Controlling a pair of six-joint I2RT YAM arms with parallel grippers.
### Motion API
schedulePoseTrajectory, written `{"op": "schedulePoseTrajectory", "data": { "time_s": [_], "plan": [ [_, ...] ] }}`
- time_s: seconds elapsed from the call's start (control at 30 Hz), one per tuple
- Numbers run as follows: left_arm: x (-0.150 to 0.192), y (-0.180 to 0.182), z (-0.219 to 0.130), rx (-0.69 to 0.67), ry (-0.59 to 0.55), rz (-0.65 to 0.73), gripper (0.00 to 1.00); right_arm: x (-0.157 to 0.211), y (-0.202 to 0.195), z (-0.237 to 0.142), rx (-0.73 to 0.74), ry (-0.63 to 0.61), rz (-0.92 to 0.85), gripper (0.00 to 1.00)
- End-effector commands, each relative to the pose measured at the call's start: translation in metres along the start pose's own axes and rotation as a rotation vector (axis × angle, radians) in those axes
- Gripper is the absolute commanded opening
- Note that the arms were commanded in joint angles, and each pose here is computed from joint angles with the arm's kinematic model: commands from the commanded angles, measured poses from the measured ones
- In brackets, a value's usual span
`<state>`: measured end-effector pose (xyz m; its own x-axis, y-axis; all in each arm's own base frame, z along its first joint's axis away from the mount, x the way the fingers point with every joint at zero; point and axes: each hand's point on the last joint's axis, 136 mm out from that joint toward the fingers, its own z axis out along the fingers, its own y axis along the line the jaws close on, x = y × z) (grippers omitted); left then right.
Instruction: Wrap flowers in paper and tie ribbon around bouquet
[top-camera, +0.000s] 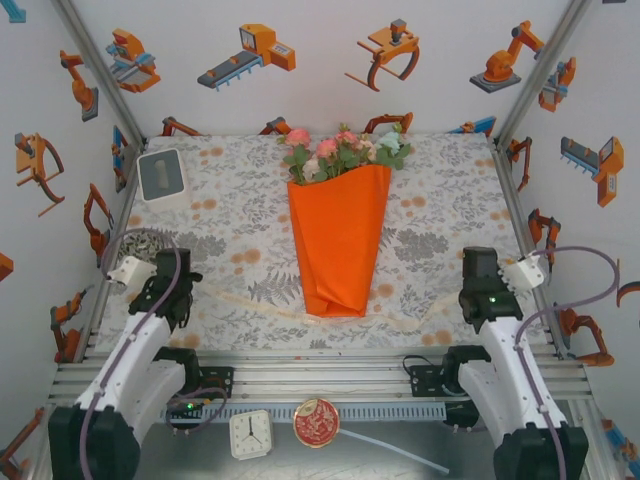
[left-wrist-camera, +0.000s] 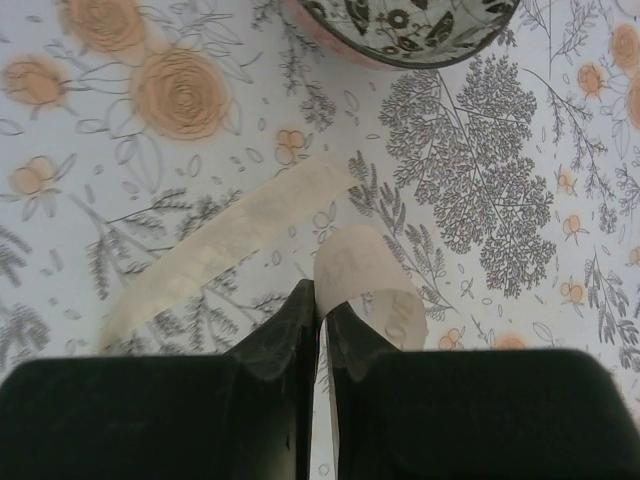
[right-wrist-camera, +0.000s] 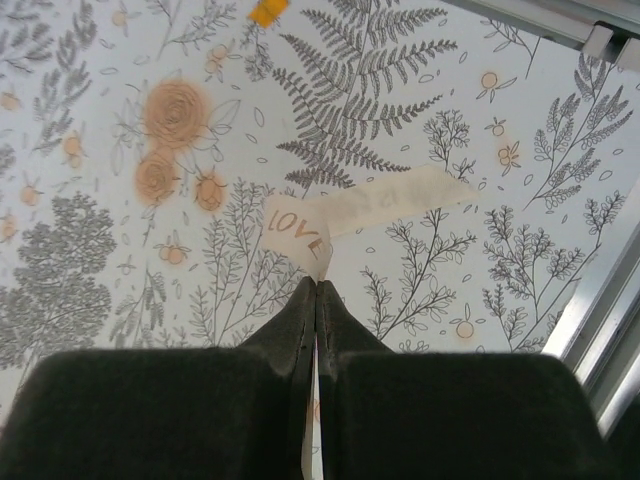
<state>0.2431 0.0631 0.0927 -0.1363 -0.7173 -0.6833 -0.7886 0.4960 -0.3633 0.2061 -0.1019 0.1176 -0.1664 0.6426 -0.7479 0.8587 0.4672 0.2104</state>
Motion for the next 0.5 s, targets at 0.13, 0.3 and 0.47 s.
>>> {"op": "schedulePoseTrajectory", "data": {
  "time_s": [0.13, 0.3, 0.47],
  "plan": [
    [0.008, -0.078, 0.041, 0.099, 0.065, 0.108, 0.25, -0.018, 0.022, 0.033, -0.018, -0.033, 0.081, 0.00],
    [0.023, -0.092, 0.058, 0.140, 0.094, 0.053, 0.45, -0.028, 0.065, 0.052, -0.162, 0.086, -0.030, 0.38],
    [-0.011, -0.102, 0.034, 0.159, 0.014, 0.128, 0.69, -0.024, 0.101, 0.030, -0.356, 0.205, -0.041, 0.67]
  ]
}}
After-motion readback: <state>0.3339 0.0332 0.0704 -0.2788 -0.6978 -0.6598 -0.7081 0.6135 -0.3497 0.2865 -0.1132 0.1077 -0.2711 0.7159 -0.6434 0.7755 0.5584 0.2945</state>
